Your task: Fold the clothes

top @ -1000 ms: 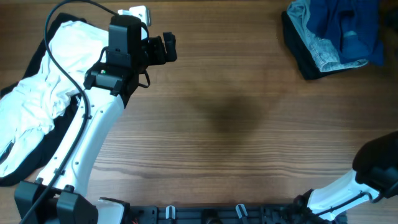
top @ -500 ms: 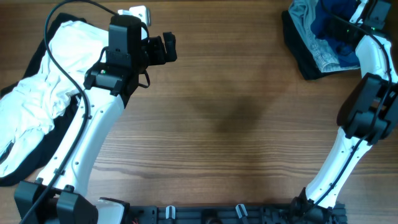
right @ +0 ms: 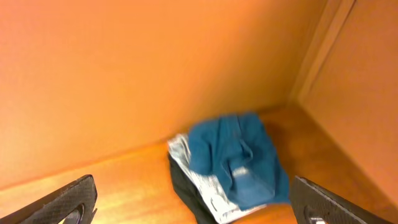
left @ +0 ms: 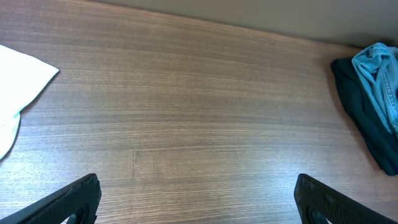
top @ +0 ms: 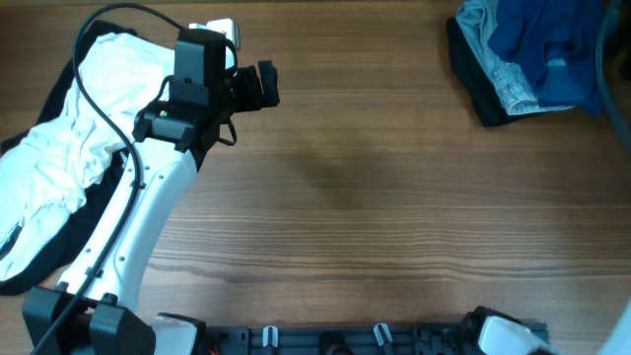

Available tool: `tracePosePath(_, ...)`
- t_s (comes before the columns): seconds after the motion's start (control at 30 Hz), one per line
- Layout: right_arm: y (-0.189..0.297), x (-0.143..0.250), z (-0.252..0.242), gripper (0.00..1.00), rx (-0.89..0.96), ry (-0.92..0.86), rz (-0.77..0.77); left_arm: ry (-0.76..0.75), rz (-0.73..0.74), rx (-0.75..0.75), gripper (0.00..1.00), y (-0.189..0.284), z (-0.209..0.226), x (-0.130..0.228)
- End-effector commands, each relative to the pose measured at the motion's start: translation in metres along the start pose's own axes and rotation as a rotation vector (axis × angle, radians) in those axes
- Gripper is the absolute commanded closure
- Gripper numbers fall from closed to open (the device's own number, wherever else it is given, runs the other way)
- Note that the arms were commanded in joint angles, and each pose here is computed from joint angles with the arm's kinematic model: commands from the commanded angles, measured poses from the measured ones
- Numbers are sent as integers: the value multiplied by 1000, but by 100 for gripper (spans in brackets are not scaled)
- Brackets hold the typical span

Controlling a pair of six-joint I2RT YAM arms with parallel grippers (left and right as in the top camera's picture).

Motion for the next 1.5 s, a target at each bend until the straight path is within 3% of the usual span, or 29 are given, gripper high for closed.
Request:
tracePosePath(0.0, 47, -7, 13, 0, -48, 7, -81, -21, -2, -9, 0, -1, 2, -1)
tracePosePath(0.13, 101, -15, 11, 0, 19, 87, -204, -21, -2, -9, 0, -1, 2, -1)
tracePosePath(0.27, 107, 4, 5, 0, 44, 89, -131, -21, -2, -9, 0, -1, 2, -1)
tracePosePath(0.4, 118, 62, -3, 0, 72, 86, 19, -21, -2, -9, 0, -1, 2, -1)
tracePosePath(0.53, 76, 107, 1, 0, -83, -44, -161, -21, -2, -9, 0, -1, 2, -1)
tracePosePath(0.6, 50, 147, 5, 0, -209, -108, -242, -21, -2, -9, 0, -1, 2, -1)
tracePosePath(0.77, 21, 253, -15, 0, -277, -172, -234, -21, -2, -9, 0, -1, 2, -1)
tracePosePath(0.93, 4, 319, -40, 0, -255, -219, -230, -21, -2, -9, 0, -1, 2, -1)
tracePosePath(1.07, -3, 326, -49, 0, -202, -255, -232, -21, -2, -9, 0, -1, 2, -1)
tracePosePath(1.17, -2, 331, -35, 0, -280, -16, -229, -21, -2, -9, 0, -1, 2, -1)
tracePosePath(1.47, -3, 331, -34, 0, -286, 3, -245, -21, -2, -9, 0, -1, 2, -1)
Point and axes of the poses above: each gripper's point midway between its finger pads, its own y axis back along the fingers, its own z axis along the line the jaws close on, x = y × z, the point moved 3 cm from there along y, back along the fingers, and after that the axes turned 10 degrees about -y, right-handed, at the moved point
